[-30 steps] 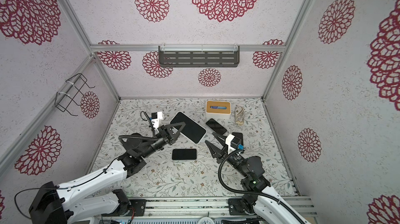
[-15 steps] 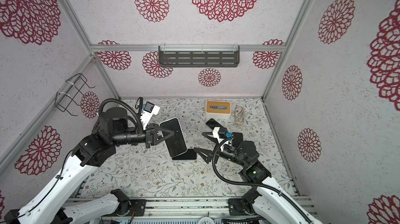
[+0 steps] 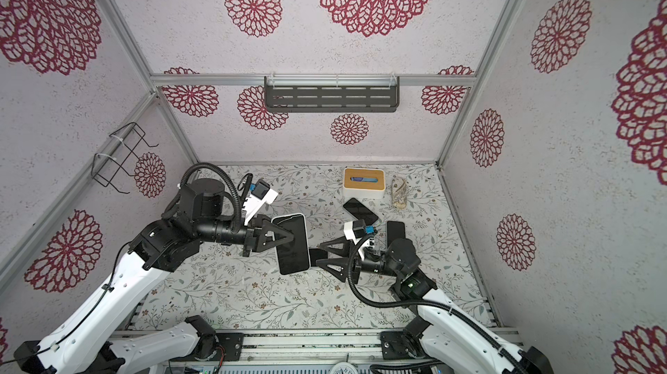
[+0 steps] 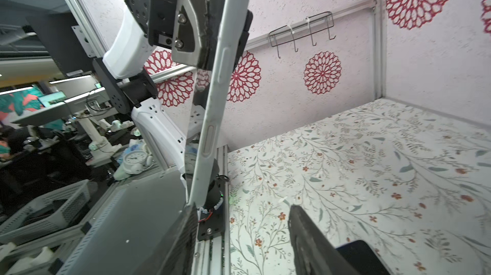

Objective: Take the phone out of the phone case
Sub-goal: Remove the phone case from the phone.

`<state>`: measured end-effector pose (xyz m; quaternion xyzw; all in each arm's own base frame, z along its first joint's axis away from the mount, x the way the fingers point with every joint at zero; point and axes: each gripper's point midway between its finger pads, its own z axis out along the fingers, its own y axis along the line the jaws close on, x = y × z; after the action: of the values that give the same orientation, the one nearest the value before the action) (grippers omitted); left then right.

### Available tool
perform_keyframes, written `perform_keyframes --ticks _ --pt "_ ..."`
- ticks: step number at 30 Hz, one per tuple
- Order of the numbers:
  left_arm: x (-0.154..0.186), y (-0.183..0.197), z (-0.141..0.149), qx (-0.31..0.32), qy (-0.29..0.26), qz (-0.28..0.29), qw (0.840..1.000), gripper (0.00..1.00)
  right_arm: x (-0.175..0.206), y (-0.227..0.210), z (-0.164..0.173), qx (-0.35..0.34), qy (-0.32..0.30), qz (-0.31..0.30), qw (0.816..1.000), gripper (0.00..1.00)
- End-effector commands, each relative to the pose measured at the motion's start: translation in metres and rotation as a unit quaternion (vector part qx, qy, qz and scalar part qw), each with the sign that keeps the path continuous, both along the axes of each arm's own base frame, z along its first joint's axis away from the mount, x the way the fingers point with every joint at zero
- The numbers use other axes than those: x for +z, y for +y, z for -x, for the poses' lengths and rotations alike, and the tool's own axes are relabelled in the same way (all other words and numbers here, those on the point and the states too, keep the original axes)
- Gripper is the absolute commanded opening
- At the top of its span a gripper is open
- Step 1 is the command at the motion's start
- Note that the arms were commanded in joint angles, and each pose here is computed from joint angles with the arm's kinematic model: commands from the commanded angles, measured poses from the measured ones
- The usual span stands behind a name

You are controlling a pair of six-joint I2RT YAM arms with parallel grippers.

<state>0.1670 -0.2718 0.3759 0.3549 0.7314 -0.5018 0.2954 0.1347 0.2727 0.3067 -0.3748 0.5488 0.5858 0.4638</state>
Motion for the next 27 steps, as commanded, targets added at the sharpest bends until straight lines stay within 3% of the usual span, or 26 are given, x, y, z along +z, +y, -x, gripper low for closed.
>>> perform_keyframes --ticks 1,10,23,27 --pt "0.021 -0.005 0.0 -0.024 -0.041 0.035 0.998 0.0 0.029 -0.002 0.015 0.026 -0.036 -0.047 0.998 0.55" --pt "0.025 -0.007 -0.004 -0.019 -0.049 0.049 0.997 0.0 0.029 0.005 0.027 0.06 -0.038 -0.056 0.996 0.52" --pt "0.023 -0.009 -0.004 -0.022 -0.047 0.057 0.997 0.0 0.033 0.004 0.029 0.057 -0.047 -0.068 0.995 0.33" --pt "0.025 -0.01 -0.005 -0.022 -0.047 0.06 0.997 0.0 0.031 0.004 0.029 0.062 -0.046 -0.065 0.995 0.32"
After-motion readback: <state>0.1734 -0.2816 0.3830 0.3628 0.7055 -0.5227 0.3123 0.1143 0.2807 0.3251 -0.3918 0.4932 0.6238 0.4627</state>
